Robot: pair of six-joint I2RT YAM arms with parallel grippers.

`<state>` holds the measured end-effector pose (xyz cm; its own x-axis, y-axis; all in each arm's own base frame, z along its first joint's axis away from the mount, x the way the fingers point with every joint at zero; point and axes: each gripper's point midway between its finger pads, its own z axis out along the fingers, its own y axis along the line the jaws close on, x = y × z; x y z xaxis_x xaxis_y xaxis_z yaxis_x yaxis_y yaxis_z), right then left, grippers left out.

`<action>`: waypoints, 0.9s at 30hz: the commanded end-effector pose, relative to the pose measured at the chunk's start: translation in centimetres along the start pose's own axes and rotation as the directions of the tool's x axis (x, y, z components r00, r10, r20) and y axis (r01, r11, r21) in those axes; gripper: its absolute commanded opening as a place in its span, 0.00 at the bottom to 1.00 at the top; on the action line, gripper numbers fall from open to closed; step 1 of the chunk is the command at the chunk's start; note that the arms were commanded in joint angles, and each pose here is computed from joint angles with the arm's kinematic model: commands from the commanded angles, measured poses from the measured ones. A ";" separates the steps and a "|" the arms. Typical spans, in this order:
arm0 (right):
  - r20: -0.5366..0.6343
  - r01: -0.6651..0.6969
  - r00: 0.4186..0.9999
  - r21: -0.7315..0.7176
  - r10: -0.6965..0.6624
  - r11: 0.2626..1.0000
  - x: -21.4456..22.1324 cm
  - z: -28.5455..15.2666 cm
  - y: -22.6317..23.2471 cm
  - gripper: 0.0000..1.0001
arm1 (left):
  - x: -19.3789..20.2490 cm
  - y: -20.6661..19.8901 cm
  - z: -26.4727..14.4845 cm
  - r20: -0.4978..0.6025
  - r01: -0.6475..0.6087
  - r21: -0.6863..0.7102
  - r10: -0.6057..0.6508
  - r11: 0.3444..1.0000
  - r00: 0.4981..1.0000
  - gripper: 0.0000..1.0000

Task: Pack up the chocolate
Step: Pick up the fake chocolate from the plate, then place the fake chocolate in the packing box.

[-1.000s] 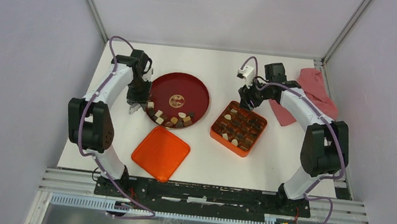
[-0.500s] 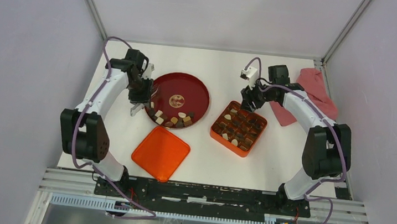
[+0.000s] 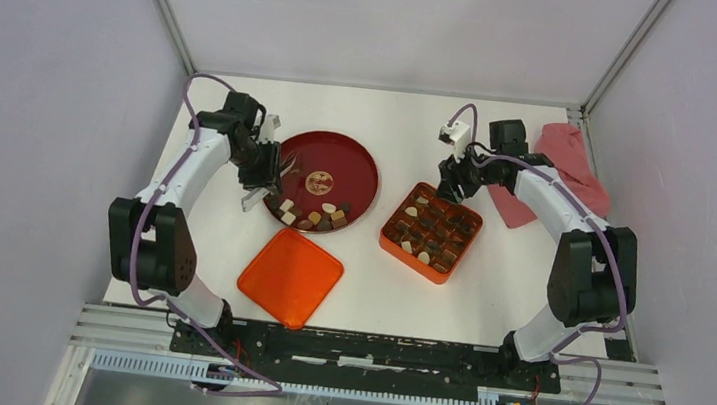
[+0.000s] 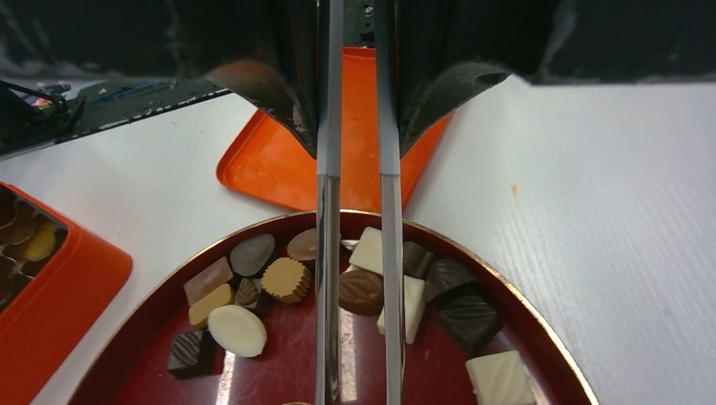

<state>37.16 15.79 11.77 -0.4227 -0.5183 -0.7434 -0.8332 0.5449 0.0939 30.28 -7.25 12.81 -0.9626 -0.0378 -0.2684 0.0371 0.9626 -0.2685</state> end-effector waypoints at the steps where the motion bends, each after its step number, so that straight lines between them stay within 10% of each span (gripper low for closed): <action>1: 0.074 0.022 0.997 -0.013 -0.021 1.000 -1.8 -0.7 0.3 0.57 | -1.4 -2.4 -1.1 0.098 0.034 0.146 -0.049 0.989 0.994 0.02; 27: 0.118 -0.025 0.993 -0.047 0.030 0.999 -1.3 -1.0 0.3 0.58 | -0.4 -4.9 -1.7 0.133 0.098 0.536 -0.198 0.838 0.971 0.02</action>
<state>36.84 15.74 11.84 -0.4418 -0.4526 -0.7746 -0.8289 0.5362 0.1594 29.55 -10.19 13.33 -0.9273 -0.2438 -0.2839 0.0142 0.7351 -0.6778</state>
